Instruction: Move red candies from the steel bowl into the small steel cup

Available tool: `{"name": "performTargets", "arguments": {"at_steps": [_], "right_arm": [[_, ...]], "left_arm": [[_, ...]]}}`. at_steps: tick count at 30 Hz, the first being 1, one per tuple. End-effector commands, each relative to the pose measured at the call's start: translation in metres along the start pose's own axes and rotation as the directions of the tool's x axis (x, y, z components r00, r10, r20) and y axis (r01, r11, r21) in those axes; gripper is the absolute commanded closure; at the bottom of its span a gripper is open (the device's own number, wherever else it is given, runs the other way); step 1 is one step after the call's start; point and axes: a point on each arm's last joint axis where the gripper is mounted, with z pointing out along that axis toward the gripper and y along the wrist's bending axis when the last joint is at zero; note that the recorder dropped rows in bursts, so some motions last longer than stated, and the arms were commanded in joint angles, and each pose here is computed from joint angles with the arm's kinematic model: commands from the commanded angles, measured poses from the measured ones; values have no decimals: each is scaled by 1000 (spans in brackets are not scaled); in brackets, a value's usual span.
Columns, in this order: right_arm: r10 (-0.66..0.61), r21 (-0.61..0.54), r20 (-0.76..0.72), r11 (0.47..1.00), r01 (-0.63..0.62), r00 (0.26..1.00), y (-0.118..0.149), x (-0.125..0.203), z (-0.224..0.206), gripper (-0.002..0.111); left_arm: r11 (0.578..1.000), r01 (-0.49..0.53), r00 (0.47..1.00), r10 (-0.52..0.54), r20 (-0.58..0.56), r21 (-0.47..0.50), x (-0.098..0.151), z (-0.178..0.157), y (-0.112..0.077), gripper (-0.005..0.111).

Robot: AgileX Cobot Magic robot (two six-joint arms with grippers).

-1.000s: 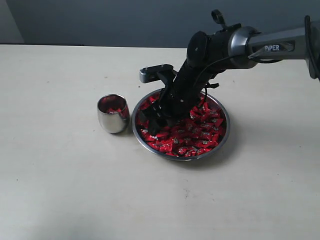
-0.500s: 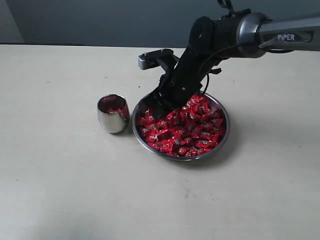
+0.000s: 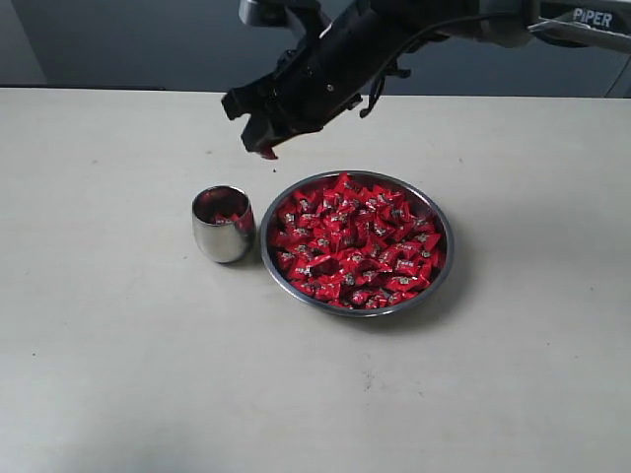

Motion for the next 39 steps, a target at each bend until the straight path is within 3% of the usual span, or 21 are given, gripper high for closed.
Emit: {"name": "performTargets", "arguments": {"at_steps": [1,6,11,14,15,18,23,29,34,39], "right_arm": [[-35,-56,-7,998,35,999,14,-9,17,107],[-101,-67,-43,993,98,994,24,-6,43,107],[-132,-34,-105,991,129,986,16,3,57,105],[-127,-35,-112,992,123,986,14,4,58,86],[-125,-37,-111,992,122,986,15,4,58,75],[-125,-38,-103,992,122,987,16,2,55,54],[-132,-33,-87,991,129,987,16,-4,39,53],[-59,-12,-147,998,58,987,-16,-2,8,53],[16,-18,-249,1000,-21,968,-40,19,-4,53],[29,-3,-327,1000,-31,945,-44,51,-4,53]], "left_arm": [[1000,3,1000,-3,2,-1,0,0,0,106],[1000,3,1000,-3,2,-1,0,0,0,106],[1000,3,1000,-3,2,-1,0,0,0,106],[1000,3,1000,-3,2,-1,0,0,0,106],[1000,3,1000,-3,2,-1,0,0,0,106],[1000,3,1000,-3,2,-1,0,0,0,106],[1000,3,1000,-3,2,-1,0,0,0,106],[1000,3,1000,-3,2,-1,0,0,0,106],[1000,3,1000,-3,2,-1,0,0,0,106],[1000,3,1000,-3,2,-1,0,0,0,106]]}}
